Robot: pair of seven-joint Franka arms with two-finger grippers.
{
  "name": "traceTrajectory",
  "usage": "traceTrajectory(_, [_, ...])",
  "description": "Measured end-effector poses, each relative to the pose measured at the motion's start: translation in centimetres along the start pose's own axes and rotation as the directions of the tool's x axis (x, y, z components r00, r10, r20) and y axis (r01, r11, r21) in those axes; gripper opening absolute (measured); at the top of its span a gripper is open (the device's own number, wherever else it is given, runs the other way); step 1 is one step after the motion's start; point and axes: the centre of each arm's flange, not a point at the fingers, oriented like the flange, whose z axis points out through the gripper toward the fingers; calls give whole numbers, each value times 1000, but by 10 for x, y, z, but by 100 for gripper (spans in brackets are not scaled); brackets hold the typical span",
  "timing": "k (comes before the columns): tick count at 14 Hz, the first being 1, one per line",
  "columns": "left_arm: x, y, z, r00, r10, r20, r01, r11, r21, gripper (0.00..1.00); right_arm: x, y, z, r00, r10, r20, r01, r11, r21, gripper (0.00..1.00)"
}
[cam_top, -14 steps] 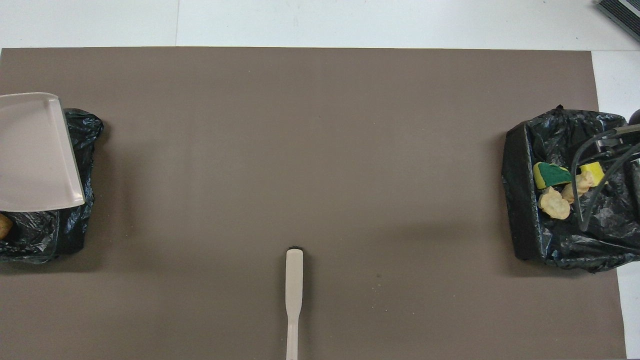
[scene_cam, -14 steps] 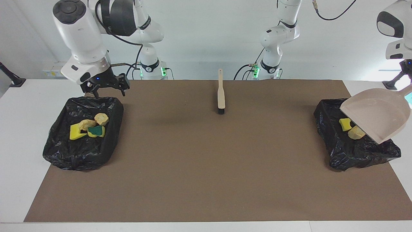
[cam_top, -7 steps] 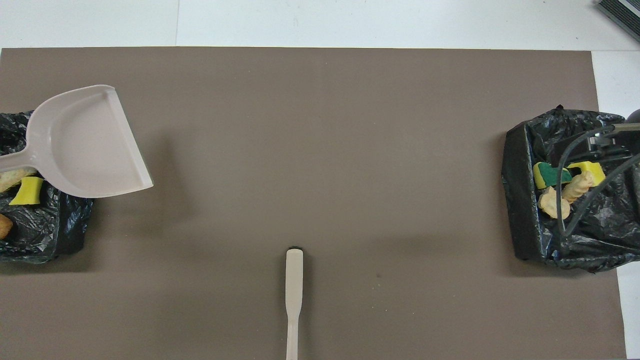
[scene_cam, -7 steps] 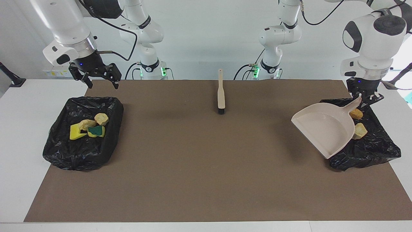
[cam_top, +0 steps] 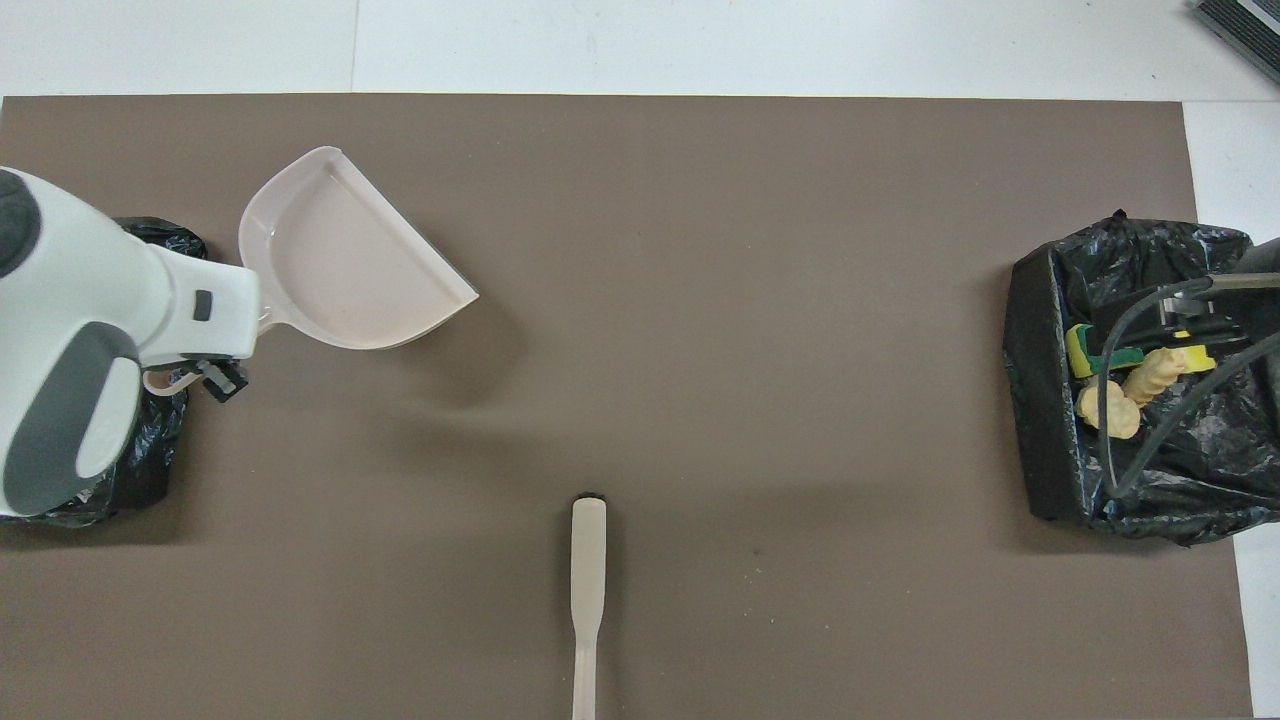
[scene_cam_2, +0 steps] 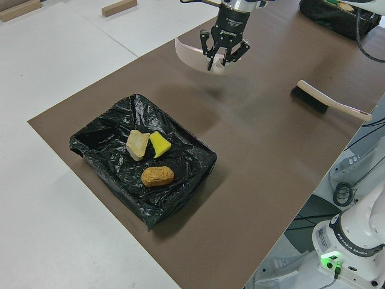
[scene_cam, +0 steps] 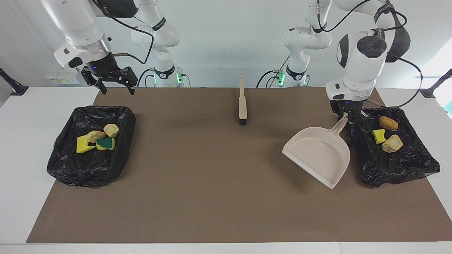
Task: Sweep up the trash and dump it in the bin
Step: 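Lift the empty dustpan away from the bag with the left gripper, then set the dustpan down at the table center and release it with the left gripper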
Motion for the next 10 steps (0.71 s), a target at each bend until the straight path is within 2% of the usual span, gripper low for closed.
traceTrajectory(2, [25,29,5,992,-124,-17,122,990,-63,31,-1,-4,0,1000,-6,-1,6,1000,0,100])
traceTrajectory(5, [59,67,19,944,-330,7,327,933,-147,31,-1,-6,2,1000,-8,-1,8,1000,1,100])
traceTrajectory(10, [119,119,37,891,-453,-6,440,869,-225,31,-1,-7,3,1000,-8,-11,8,1000,11,100])
